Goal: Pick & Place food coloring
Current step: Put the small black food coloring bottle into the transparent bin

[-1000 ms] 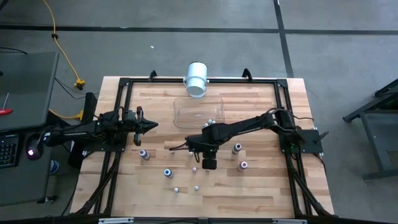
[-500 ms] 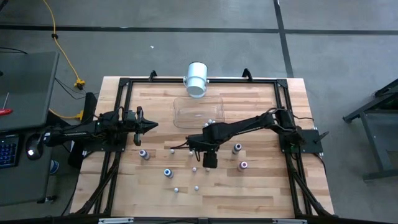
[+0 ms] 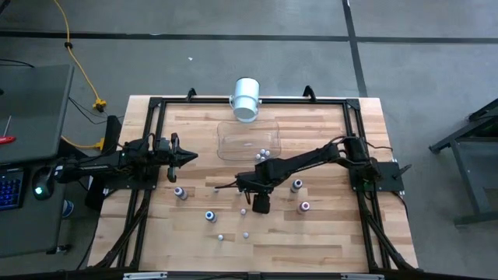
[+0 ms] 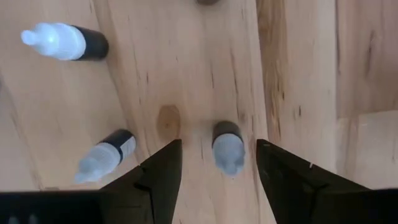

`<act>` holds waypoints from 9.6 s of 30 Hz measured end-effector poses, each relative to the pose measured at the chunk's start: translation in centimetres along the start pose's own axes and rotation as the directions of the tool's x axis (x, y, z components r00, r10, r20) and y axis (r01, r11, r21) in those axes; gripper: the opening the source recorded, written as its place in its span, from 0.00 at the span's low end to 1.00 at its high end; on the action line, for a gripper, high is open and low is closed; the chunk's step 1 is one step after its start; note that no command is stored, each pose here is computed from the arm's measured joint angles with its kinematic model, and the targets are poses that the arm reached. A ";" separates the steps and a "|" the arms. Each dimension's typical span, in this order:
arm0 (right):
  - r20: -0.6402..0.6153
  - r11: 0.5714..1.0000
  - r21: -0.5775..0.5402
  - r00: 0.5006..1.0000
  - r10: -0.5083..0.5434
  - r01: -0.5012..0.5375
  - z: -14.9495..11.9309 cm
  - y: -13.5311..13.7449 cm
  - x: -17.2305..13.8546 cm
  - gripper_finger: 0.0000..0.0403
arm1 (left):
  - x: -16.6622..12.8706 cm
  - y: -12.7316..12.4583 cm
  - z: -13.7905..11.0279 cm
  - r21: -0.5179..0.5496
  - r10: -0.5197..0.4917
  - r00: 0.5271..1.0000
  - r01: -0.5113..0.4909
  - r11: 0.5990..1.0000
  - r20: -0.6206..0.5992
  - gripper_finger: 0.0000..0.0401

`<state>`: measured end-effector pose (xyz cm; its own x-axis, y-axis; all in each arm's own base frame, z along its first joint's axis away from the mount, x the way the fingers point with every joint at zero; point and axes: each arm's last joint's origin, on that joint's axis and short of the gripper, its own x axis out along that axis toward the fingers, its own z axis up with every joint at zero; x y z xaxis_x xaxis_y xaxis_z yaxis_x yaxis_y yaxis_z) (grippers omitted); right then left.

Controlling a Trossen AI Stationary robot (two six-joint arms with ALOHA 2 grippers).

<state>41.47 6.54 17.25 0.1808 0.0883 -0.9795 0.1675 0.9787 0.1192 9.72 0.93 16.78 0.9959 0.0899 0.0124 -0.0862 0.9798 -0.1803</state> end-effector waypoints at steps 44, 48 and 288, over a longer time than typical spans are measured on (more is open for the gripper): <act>-0.005 1.000 0.004 1.000 -0.026 0.026 -0.3 -0.1 -0.7 0.25 | 0.0 0.0 0.0 0.000 0.000 1.000 0.000 1.000 0.000 0.00; -0.005 1.000 0.004 1.000 -0.026 0.026 -0.3 -0.1 -0.7 0.22 | 0.0 0.0 0.0 0.000 0.000 1.000 0.000 1.000 0.000 0.00; 0.099 0.778 0.622 0.978 -0.181 0.081 -0.5 -17.3 -4.0 0.20 | 0.0 0.0 0.0 0.000 0.000 1.000 0.000 1.000 0.000 0.00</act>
<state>37.42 -10.62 19.00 0.2429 -0.1090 -0.9639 0.7482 0.6535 0.1147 9.72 0.93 16.78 0.9959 0.0895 0.0128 -0.0858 0.9799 -0.1803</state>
